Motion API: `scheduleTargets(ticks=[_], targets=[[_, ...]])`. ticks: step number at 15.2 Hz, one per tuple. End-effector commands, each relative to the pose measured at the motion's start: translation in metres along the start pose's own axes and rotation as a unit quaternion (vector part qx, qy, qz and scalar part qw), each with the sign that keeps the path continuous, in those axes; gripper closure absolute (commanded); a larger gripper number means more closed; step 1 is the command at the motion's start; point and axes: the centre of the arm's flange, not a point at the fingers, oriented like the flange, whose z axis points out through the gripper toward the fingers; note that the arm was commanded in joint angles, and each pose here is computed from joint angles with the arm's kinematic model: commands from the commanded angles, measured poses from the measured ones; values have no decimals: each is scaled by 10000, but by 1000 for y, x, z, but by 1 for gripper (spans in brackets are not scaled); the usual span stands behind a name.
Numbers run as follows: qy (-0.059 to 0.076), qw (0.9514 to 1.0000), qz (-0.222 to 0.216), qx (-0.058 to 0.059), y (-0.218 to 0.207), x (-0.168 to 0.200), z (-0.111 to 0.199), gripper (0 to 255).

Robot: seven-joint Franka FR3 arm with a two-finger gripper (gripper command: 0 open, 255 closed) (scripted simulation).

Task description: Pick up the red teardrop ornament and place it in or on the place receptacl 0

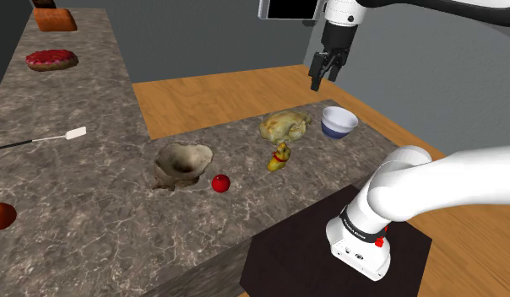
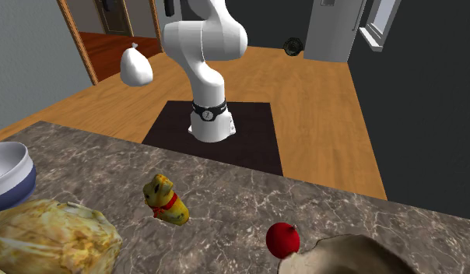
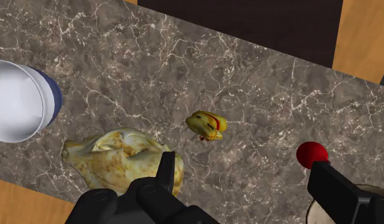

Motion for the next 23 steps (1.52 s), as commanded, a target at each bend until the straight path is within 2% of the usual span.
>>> scheduleTargets(ticks=[1, 12, 23], targets=[[0, 10000, 0, 0, 0, 0, 0, 0], [494, 9986, -98, -147, -97, 12, 109, 0], [987, 9945, -196, -293, -191, 33, 219, 0]])
